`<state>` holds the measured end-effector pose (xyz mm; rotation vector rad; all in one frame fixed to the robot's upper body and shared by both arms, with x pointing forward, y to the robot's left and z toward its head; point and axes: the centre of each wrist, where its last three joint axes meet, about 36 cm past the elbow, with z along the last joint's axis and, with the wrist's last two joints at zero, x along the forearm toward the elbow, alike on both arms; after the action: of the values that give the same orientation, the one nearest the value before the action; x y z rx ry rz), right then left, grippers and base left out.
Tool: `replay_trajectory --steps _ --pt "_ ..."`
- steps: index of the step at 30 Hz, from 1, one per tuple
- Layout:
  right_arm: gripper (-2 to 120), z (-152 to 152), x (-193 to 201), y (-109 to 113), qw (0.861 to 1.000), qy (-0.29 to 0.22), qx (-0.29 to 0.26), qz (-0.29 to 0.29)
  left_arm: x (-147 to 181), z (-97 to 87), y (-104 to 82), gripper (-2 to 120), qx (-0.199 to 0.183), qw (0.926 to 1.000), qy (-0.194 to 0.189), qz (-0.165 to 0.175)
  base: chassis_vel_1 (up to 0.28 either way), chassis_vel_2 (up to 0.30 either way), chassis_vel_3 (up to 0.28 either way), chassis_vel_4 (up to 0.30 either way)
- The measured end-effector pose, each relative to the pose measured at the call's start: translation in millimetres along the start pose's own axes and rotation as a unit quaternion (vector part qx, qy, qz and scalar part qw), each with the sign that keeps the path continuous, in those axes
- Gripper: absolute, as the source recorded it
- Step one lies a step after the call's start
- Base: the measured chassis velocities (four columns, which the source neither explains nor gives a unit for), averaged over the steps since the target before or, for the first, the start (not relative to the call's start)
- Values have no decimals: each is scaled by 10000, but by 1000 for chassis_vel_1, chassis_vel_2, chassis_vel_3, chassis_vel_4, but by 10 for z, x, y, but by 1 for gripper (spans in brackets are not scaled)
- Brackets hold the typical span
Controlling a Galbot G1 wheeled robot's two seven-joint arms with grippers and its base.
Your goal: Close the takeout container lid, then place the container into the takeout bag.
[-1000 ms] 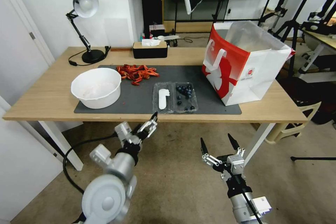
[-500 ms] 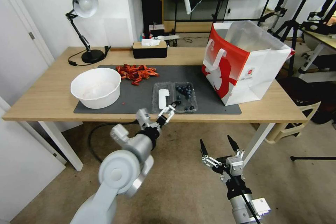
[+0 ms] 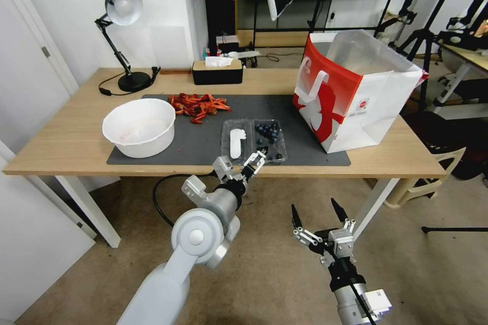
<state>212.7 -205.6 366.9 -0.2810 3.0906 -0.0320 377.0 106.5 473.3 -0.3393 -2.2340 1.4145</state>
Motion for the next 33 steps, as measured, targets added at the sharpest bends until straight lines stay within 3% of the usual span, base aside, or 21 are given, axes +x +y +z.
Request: replay_trajectory --steps 33 --pt "100 45 2 1 10000 0 30 19 -232 -21 108 100 -111 9997 -126 -173 0 0 0 0"
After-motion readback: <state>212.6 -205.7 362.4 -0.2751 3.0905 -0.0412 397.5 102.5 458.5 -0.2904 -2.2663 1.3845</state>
